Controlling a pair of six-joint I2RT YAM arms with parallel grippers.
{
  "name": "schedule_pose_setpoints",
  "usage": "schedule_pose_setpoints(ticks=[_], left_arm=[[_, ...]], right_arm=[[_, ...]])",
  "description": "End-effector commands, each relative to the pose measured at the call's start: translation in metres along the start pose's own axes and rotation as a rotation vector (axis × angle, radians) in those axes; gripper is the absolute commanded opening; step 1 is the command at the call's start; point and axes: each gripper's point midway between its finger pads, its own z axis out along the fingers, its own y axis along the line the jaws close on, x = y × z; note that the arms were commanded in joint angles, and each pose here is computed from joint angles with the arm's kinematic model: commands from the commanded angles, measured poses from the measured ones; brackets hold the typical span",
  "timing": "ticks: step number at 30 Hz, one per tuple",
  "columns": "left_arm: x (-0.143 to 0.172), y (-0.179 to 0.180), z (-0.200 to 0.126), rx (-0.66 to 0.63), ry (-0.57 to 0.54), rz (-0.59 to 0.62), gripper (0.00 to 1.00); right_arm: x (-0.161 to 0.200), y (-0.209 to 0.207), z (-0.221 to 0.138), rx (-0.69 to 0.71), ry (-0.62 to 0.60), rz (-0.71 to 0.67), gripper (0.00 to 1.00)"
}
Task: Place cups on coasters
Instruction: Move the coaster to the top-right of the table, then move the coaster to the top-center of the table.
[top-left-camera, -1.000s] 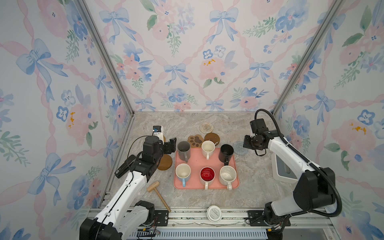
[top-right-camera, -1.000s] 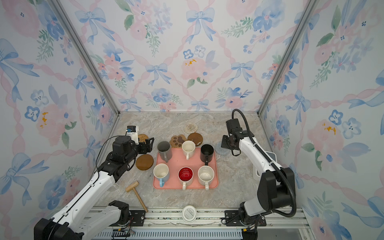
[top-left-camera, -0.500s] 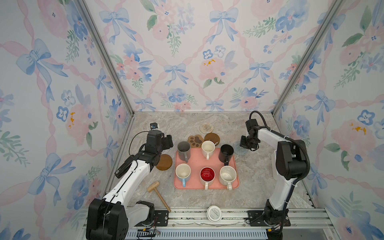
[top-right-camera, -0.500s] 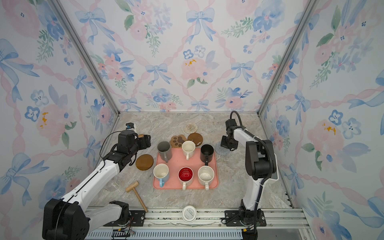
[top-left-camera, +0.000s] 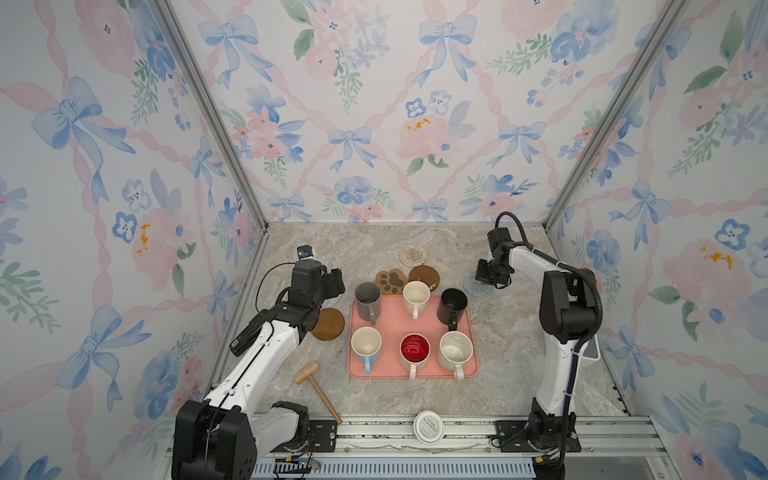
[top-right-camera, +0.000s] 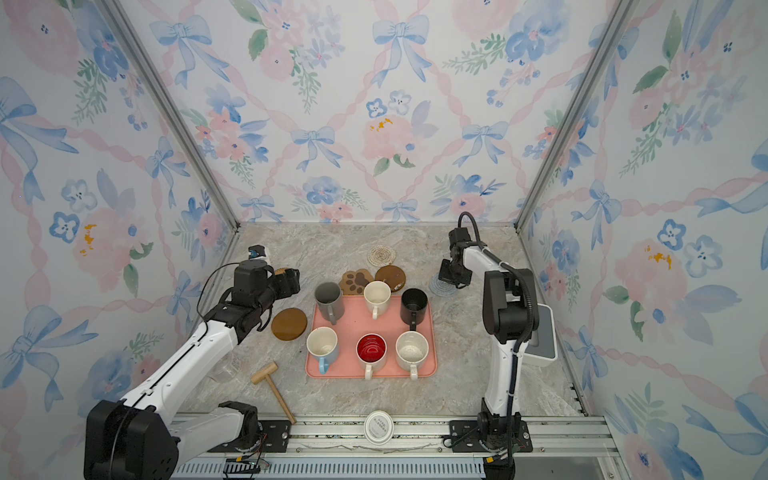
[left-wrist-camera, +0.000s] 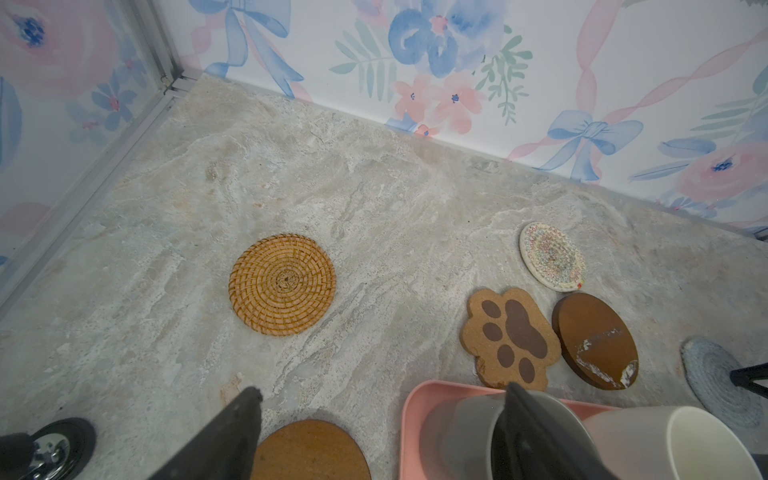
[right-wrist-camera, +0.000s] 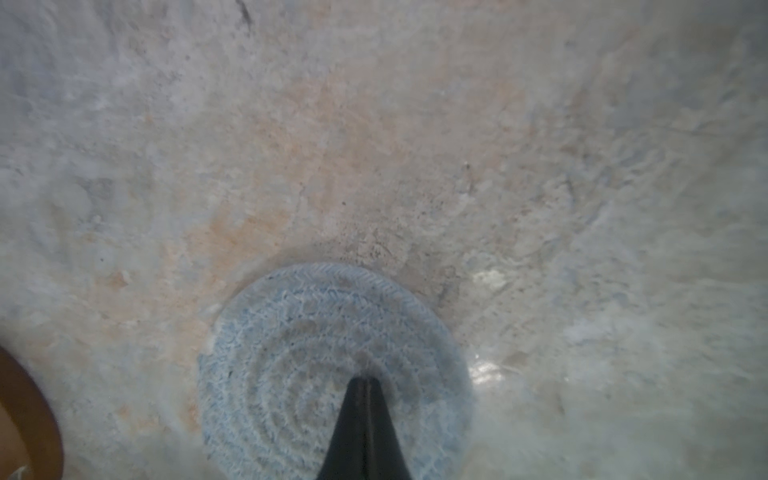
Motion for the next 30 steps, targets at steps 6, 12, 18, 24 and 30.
schedule_pose_setpoints(ticks=[6,12,18,24,30], left_arm=[[-0.006,0.003,-0.012,0.005,-0.026,-0.022,0.86],[-0.011,0.003,-0.017,0.007,-0.042,-0.025,0.86],[-0.017,0.000,-0.022,0.024,-0.060,-0.030,0.85],[-0.017,-0.001,-0.026,0.031,-0.067,-0.030,0.85],[-0.014,0.000,-0.028,0.035,-0.065,-0.028,0.85]], right_arm=[[-0.014,-0.017,0.018,0.049,0.039,0.037,0.00],[-0.032,0.006,-0.016,-0.043,-0.051,0.028,0.00],[-0.054,0.063,-0.070,-0.161,-0.173,-0.062,0.00],[-0.062,0.145,-0.077,-0.326,-0.169,-0.169,0.00],[-0.067,0.207,-0.053,-0.472,-0.107,-0.225,0.00]])
